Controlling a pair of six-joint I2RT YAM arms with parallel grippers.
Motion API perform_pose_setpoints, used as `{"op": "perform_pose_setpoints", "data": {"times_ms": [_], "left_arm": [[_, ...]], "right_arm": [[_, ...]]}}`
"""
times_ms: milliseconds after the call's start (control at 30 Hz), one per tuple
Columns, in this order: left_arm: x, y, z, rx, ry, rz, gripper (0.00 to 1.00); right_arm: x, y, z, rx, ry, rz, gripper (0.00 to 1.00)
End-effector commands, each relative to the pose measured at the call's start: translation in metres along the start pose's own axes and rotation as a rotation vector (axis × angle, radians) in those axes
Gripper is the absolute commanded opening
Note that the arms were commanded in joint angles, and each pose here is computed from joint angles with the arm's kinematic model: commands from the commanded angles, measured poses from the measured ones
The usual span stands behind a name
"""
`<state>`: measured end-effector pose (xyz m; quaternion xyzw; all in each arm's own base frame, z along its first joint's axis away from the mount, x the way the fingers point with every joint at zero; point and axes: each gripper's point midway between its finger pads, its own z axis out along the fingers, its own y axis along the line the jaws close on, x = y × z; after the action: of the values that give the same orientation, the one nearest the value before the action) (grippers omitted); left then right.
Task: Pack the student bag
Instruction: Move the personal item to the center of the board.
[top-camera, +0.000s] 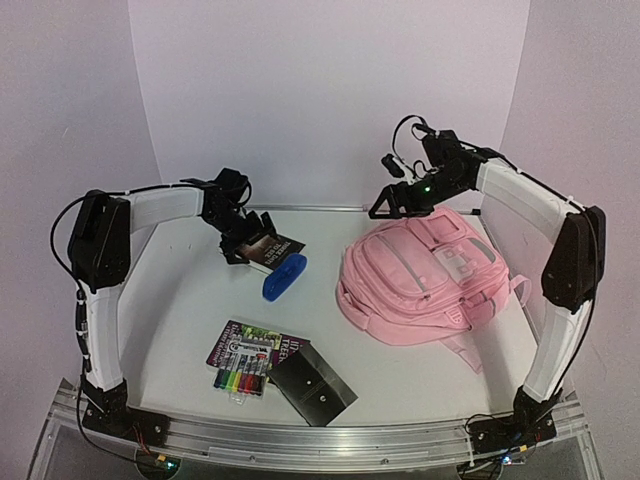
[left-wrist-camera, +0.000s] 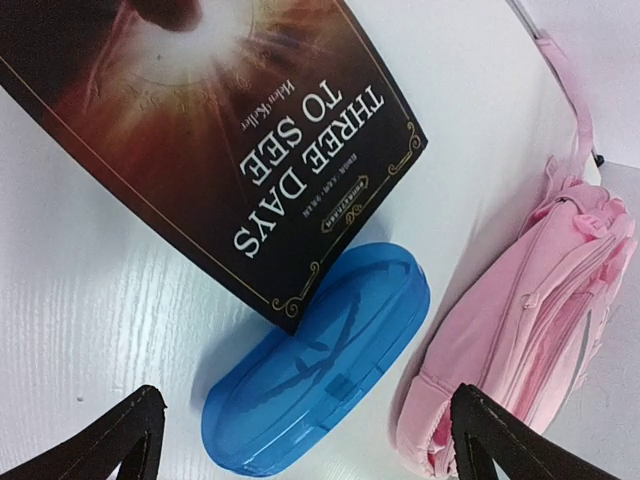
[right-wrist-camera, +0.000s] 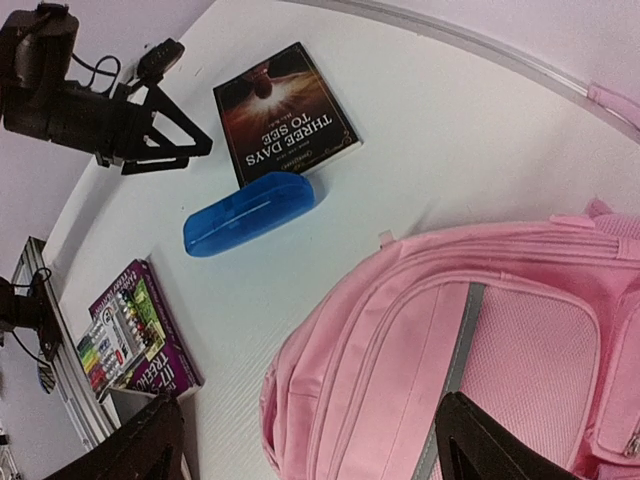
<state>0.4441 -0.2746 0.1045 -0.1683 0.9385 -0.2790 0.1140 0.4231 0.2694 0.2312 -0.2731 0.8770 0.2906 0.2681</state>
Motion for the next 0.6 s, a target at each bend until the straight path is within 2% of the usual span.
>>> {"op": "perform_pose_setpoints", "data": {"times_ms": [0, 200, 367, 467, 567], "left_arm": [[-0.016, -0.019, -0.03, -0.003, -0.055, 0.103, 1.0], [0.033, -0.026, -0.067, 0.131, 0.014, 0.263, 1.0], [0.119, -0.016, -0.095, 0.083, 0.136, 0.47, 1.0], [0.167, 0.001, -0.096, 0.031, 0.222, 0.488, 1.0], [0.201, 0.019, -0.098, 0.003, 0.249, 0.446, 1.0]], "right_arm": [[-0.018, 0.012, 0.006, -0.048, -0.028, -0.017, 0.87], [0.004, 0.056, 0.02, -0.143, 0.028, -0.083, 0.87], [0.047, 0.098, 0.031, -0.214, 0.118, -0.18, 0.87], [0.083, 0.12, 0.036, -0.258, 0.188, -0.233, 0.86], [0.121, 0.134, 0.042, -0.303, 0.267, -0.248, 0.85]]}}
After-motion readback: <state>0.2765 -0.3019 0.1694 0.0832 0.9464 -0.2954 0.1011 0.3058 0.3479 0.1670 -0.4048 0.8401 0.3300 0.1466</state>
